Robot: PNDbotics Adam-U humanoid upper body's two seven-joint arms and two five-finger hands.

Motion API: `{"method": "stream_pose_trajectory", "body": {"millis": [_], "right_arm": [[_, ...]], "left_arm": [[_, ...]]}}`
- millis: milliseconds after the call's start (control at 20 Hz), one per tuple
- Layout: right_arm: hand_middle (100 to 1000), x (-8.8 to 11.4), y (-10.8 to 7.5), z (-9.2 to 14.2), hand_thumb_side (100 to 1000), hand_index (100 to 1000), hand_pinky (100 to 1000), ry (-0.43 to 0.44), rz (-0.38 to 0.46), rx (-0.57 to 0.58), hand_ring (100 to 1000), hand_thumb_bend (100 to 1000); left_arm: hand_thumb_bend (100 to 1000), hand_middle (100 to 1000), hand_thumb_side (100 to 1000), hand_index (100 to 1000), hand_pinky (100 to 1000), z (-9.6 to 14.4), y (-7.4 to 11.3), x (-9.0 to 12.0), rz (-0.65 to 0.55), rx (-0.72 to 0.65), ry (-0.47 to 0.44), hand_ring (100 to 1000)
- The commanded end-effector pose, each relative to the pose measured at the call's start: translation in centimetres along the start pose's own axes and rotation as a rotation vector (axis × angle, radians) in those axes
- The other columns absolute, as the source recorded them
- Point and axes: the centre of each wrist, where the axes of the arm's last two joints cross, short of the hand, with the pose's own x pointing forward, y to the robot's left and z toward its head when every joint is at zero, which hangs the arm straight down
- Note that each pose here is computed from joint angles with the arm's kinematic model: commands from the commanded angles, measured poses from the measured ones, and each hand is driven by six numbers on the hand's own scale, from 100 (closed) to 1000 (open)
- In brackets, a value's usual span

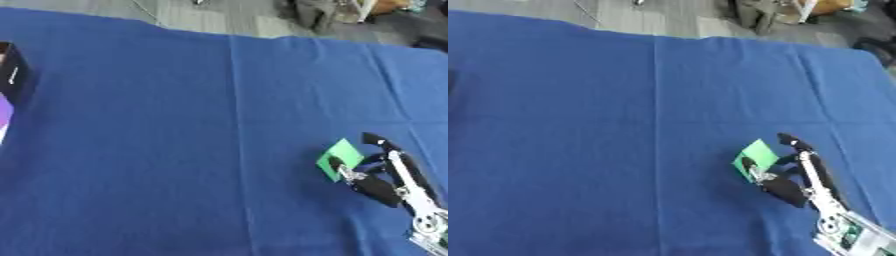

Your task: Pick up the objects with one hand, pass them to the other hand, and then place them into the box on the other side of the table.

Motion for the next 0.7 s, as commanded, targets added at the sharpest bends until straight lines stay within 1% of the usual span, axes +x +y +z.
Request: {"method": "stream_pose_trajectory", "body": {"millis": [50,250,550,700], "right_arm": [[857,-0.05,0.23,0.25,401,907,609,0.016,0.014,0.011,686,494],[843,-0.07,0.29,0.28,356,883,611,0.032,0.023,-0.003,680,502],[833,-0.04,0.33,0.26,334,835,616,0.054,0.026,-0.024,678,491],[830,-0.03,0.38,0.27,324,828,622,0.061,0.036,-0.029,682,490]], "left_arm": [[100,702,703,849,1000,-0.33,0.05,0.75,-0.018,-0.011,-0.020,1000],[100,702,705,849,1000,-0.32,0.01,0.71,-0.017,-0.010,-0.018,1000],[100,702,707,849,1000,-0.27,-0.03,0.64,-0.015,-0.008,-0.013,1000],[100,703,706,848,1000,-0.30,-0.04,0.65,-0.013,-0.008,-0.013,1000]]}}
